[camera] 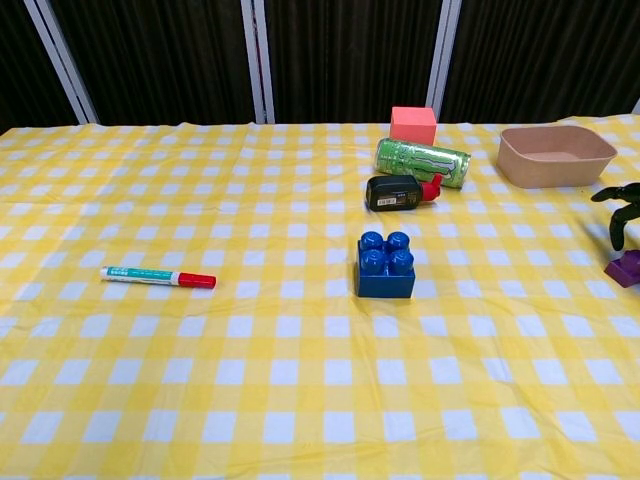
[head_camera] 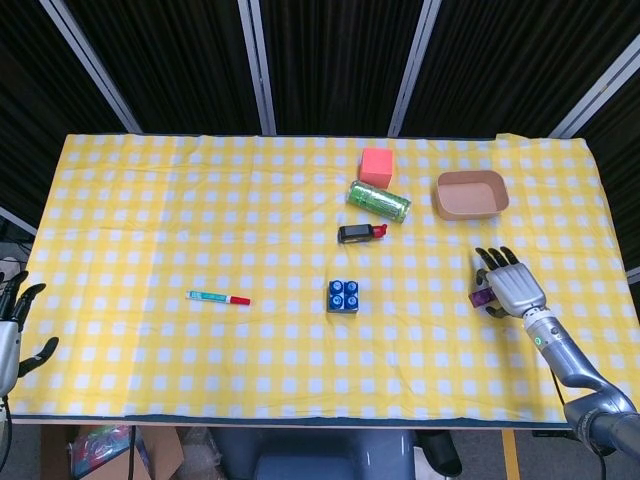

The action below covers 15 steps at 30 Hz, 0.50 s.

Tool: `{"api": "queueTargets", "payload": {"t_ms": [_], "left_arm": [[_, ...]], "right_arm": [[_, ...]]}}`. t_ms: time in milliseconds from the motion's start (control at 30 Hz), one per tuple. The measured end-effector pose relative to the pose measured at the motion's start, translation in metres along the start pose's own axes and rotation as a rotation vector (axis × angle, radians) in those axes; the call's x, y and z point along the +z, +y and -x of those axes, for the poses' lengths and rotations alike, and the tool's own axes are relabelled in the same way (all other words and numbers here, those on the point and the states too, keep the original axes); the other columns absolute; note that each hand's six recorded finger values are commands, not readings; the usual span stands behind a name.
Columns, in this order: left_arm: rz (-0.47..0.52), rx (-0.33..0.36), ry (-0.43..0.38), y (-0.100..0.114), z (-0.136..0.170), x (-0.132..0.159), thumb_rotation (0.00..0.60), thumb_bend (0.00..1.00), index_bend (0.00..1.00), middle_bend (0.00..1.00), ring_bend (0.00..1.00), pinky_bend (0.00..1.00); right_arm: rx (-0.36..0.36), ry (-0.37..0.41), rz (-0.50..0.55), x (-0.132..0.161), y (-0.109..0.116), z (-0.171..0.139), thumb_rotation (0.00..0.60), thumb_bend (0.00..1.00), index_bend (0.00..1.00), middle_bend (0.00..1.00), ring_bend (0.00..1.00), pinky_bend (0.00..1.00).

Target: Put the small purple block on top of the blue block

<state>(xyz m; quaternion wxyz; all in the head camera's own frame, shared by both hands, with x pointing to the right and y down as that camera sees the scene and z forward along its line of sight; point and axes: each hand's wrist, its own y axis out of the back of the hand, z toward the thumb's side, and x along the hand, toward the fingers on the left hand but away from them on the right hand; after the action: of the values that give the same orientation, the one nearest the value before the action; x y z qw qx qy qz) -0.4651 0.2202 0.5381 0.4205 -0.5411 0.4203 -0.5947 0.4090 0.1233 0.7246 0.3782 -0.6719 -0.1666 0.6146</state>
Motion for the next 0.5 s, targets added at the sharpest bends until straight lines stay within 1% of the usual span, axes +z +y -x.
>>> {"api": "queueTargets", "payload": {"t_ms": [200, 500], "left_arm": [[-0.006, -0.002, -0.004, -0.0013, 0.0006, 0.0025, 0.600, 0.24, 0.20, 0.09, 0.00, 0.05], [-0.013, 0.000, 0.003, -0.0019, 0.0004, 0.0027, 0.600, 0.24, 0.20, 0.09, 0.00, 0.05]], "right_arm": [[0.000, 0.002, 0.005, -0.0018, -0.0037, 0.0014, 0.600, 0.29, 0.42, 0.00, 0.00, 0.00], [-0.008, 0.006, 0.010, -0.0032, -0.0064, 0.0047, 0.600, 0.29, 0.49, 0.02, 0.00, 0.00]]}}
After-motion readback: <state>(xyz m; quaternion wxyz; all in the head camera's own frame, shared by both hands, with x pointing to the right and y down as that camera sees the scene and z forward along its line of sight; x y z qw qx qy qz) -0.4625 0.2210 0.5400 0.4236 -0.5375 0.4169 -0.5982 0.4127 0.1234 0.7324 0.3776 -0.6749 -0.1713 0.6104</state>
